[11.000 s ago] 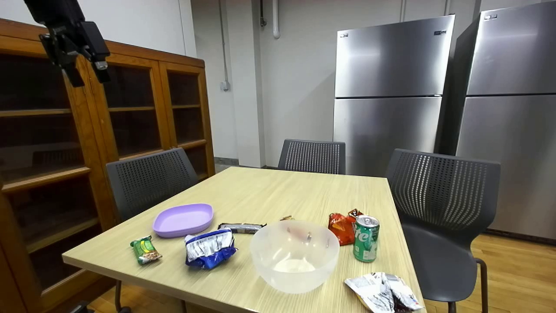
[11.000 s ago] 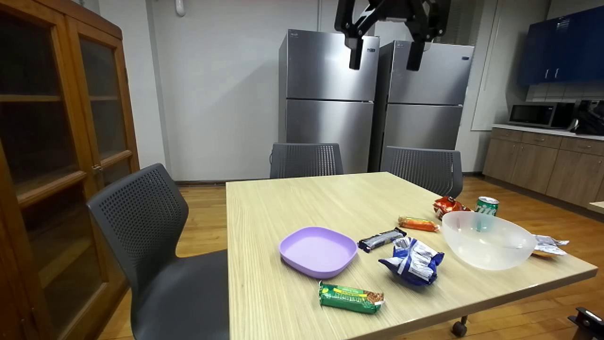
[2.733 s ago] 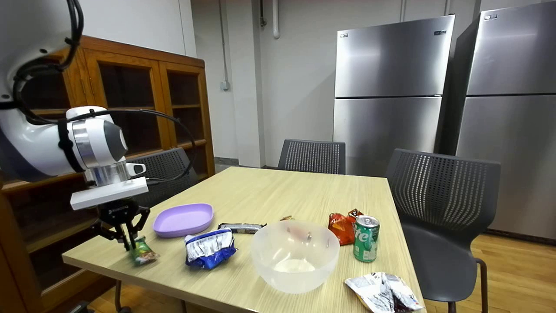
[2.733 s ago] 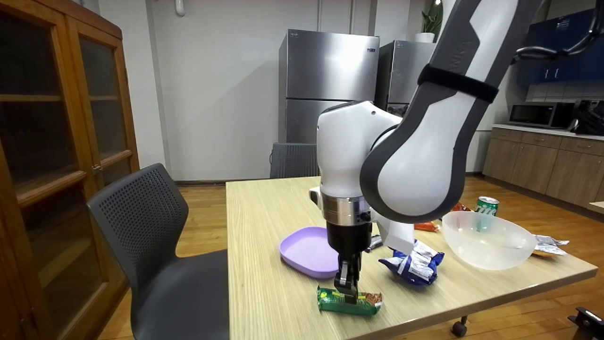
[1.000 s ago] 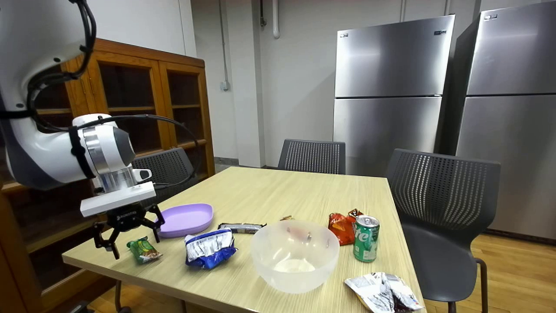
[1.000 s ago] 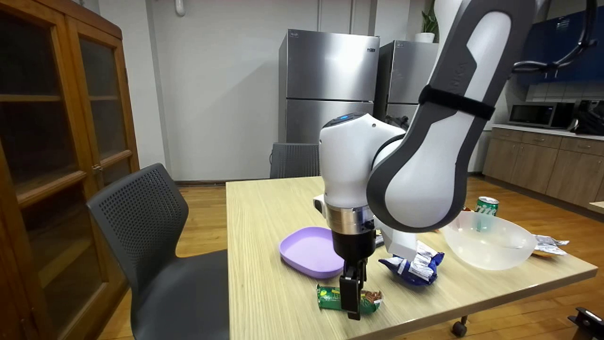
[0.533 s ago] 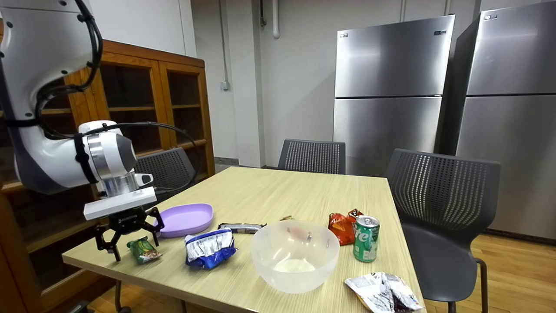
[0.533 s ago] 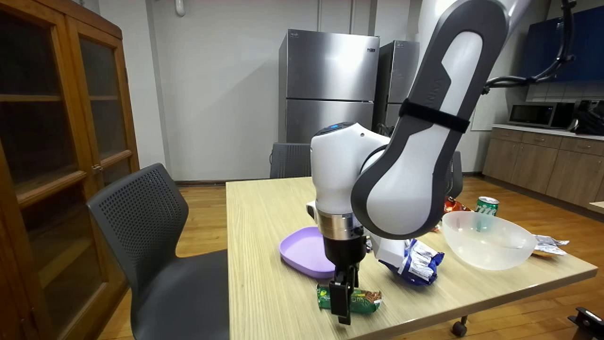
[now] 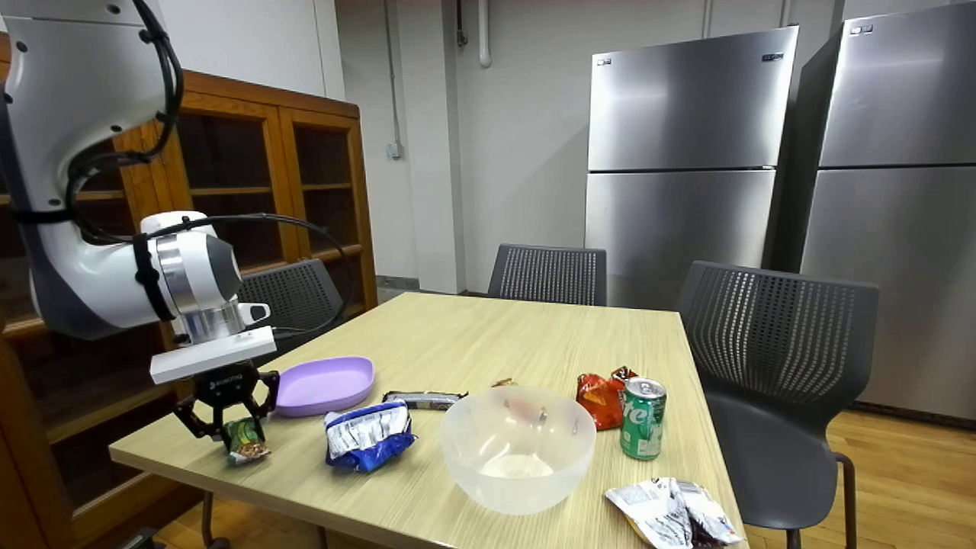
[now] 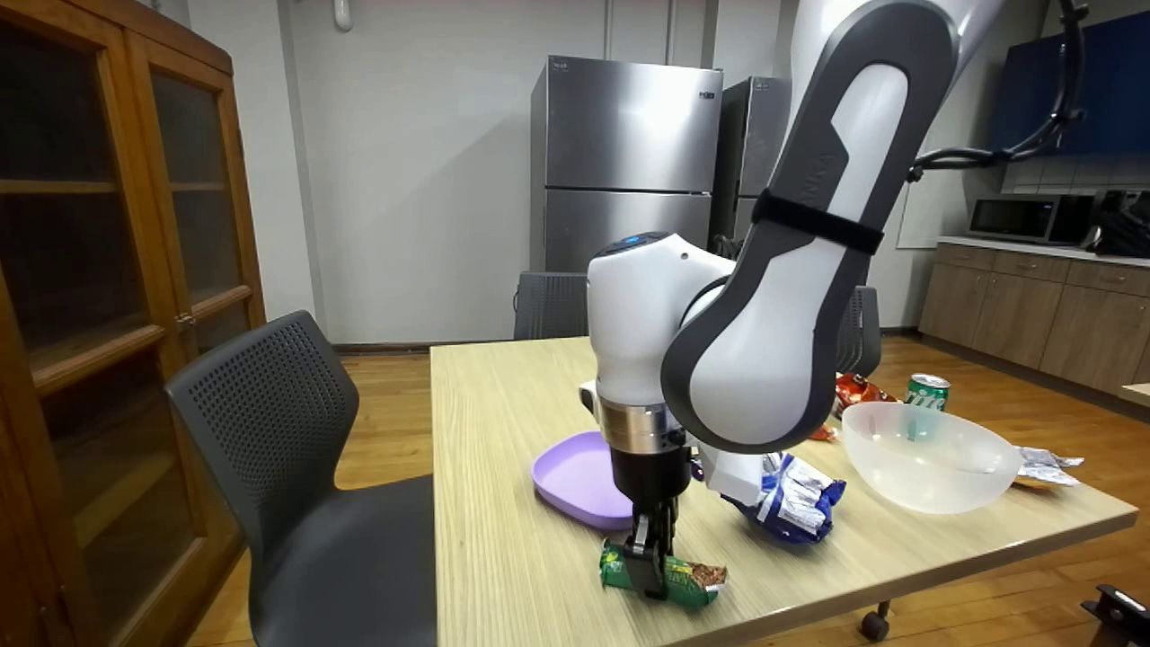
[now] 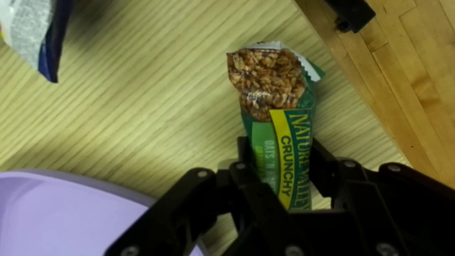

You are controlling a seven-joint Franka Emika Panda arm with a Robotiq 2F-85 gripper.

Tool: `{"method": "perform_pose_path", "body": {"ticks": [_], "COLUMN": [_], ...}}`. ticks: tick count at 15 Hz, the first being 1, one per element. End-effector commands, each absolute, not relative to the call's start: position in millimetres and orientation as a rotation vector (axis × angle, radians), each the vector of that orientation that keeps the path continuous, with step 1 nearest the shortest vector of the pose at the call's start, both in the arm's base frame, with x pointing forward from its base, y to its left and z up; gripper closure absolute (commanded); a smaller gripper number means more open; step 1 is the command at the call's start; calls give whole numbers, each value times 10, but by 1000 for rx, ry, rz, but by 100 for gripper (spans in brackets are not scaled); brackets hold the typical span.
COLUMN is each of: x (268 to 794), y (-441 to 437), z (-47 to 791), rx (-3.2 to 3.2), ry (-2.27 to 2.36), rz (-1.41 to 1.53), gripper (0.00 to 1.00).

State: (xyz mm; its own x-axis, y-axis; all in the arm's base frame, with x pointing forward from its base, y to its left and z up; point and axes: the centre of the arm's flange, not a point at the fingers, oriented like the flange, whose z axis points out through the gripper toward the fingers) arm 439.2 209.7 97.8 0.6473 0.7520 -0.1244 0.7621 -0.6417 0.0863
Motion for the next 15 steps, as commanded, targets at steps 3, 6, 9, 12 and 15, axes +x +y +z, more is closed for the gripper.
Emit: {"method": "perform_pose_path", "body": {"ticks": [3, 6, 9, 12, 15], "x": [4378, 4374, 4377, 4487, 4642], "y": [2012, 2001, 1981, 1991, 2001], "z": [1226, 1333, 1483, 1604, 1683], "rx": [2729, 2717, 2721, 2728, 2753], "ry": [1247, 1230, 1223, 1183, 1126], "rz": [-46, -28, 6, 31, 34], "gripper": [85, 85, 85, 85, 85]}}
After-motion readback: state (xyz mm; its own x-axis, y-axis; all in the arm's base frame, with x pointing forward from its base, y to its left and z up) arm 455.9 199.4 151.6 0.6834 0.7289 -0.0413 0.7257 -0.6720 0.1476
